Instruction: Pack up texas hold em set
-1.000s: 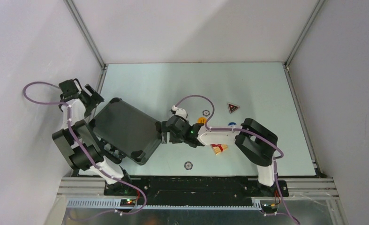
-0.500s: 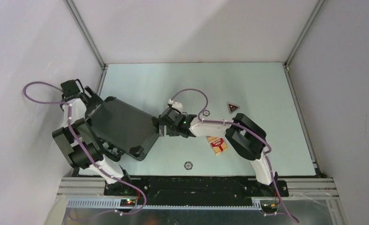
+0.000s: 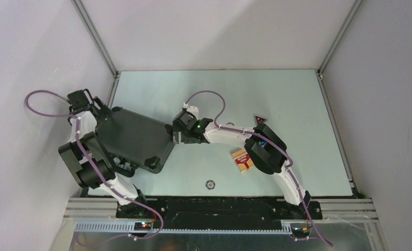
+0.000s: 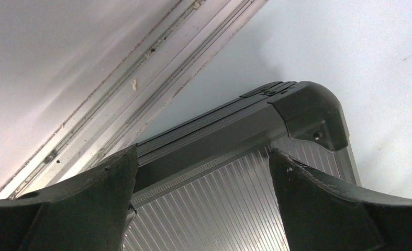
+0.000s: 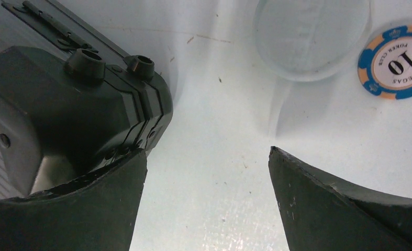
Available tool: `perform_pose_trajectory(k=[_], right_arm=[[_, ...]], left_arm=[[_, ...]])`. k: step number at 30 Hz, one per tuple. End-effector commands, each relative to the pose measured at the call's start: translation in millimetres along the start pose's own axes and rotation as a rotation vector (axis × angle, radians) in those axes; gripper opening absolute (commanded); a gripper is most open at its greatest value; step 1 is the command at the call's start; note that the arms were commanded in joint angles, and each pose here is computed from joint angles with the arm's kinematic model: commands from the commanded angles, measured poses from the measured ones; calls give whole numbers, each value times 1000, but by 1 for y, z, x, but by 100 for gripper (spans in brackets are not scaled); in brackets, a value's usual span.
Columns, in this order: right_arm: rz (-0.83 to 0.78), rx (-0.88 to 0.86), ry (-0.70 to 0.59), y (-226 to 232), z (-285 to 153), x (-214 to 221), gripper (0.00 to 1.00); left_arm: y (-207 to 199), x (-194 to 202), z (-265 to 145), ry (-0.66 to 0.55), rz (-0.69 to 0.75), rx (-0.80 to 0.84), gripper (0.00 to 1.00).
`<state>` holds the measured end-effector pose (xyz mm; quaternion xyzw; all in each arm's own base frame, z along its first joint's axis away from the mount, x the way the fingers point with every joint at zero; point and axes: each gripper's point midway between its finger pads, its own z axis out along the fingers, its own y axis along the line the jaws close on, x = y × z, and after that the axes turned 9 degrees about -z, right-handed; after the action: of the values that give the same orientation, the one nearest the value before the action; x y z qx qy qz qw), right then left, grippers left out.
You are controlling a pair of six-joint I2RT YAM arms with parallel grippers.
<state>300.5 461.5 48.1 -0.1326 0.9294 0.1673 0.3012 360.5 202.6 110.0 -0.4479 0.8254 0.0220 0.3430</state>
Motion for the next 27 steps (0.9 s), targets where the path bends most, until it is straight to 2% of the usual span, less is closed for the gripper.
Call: perform_pose_trajectory(k=[1,10,15,23,27], right_arm=[[100,-200,-271,66,-19,-93,92],[22,-281,-245,80,-13,-99,93],[3,-282,-232,73,-7,-100,93],[-5,-287,-231,67,-5,-104,94],[-4,-273,-244,65,-3,-113,94]], left_arm=[[-10,38,-14,106,-3,28,95],[-11,77,-31,183,-58,66,96],[-10,94,-31,219,-71,69,97],[-12,89,-38,189,-45,74,97],[-20,76,-60,122,-45,126,97]])
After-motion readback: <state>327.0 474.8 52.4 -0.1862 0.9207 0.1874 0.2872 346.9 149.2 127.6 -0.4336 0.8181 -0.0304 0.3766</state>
